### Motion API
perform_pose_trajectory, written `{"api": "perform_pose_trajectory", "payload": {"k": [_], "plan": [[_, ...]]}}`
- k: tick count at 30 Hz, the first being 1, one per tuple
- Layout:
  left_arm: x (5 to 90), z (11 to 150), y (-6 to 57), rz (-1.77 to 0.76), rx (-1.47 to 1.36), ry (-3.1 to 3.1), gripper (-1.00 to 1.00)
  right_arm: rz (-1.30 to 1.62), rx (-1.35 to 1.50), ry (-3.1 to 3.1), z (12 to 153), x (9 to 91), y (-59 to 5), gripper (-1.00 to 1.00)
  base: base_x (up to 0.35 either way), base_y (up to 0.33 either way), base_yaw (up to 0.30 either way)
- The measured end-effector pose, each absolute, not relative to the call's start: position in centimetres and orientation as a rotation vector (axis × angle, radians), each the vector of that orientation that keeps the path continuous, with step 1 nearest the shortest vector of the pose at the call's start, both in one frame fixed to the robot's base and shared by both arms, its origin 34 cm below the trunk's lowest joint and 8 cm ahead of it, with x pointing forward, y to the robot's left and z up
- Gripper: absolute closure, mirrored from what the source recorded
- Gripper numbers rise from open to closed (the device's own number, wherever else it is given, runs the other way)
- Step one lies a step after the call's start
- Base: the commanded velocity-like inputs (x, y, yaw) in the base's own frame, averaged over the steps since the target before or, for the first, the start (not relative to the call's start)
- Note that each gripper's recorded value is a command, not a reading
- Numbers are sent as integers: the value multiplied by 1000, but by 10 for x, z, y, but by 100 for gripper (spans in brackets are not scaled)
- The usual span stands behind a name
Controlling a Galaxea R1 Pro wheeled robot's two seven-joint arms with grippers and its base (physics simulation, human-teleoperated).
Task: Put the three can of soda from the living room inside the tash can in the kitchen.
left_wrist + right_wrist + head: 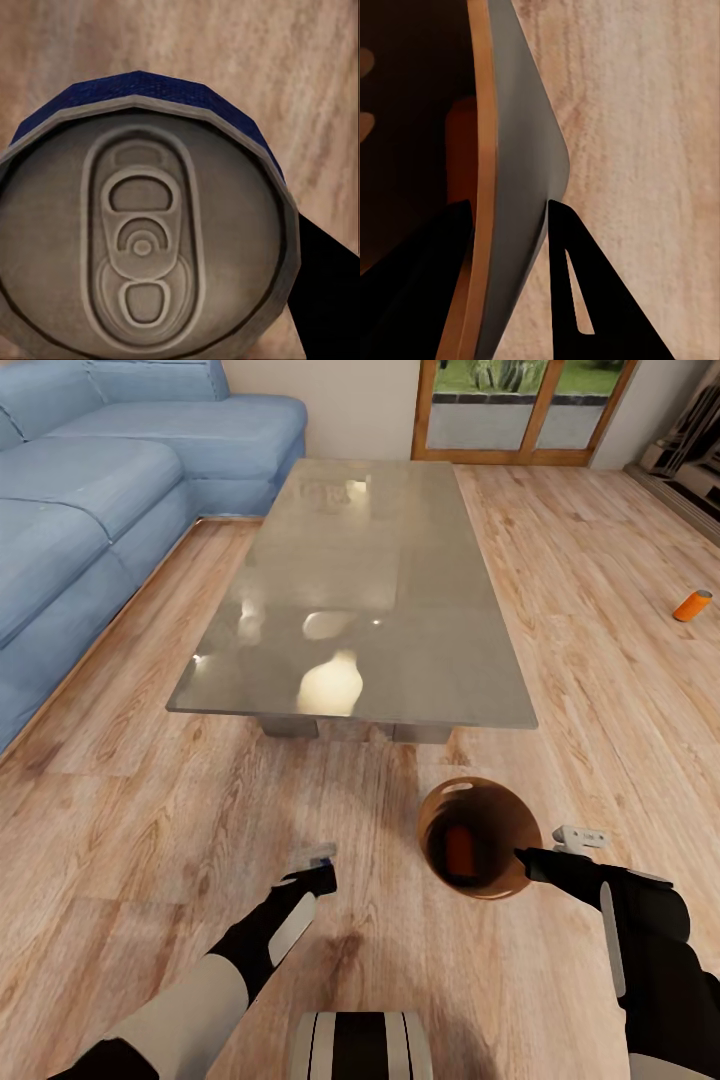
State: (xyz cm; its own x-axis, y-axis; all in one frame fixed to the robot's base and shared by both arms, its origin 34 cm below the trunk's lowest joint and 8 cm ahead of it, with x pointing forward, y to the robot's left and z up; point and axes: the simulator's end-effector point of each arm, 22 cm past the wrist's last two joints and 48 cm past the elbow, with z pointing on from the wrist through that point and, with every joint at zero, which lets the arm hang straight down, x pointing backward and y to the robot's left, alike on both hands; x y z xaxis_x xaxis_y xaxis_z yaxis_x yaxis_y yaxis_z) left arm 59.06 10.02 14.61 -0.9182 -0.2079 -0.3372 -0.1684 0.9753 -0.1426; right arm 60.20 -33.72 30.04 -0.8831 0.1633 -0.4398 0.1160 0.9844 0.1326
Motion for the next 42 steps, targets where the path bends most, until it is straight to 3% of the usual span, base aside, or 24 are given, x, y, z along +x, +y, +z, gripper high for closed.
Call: {"api": "perform_pose_trajectory", "payload": {"k": [9, 16, 24, 42], "plan": [[601, 157, 122, -192, -186, 2820, 100, 136, 198, 2665, 300, 602, -339, 100, 0, 0, 0], [634, 220, 119, -549, 39, 2781, 100, 133, 196, 2666, 300, 602, -339, 100, 0, 0, 0], [655, 296, 120, -744, 212, 2668, 100, 127, 194, 2668, 300, 601, -340, 100, 0, 0, 0], [633, 332, 81, -1071, 261, 2628, 100, 122, 193, 2670, 300, 601, -341, 100, 0, 0, 0]]}}
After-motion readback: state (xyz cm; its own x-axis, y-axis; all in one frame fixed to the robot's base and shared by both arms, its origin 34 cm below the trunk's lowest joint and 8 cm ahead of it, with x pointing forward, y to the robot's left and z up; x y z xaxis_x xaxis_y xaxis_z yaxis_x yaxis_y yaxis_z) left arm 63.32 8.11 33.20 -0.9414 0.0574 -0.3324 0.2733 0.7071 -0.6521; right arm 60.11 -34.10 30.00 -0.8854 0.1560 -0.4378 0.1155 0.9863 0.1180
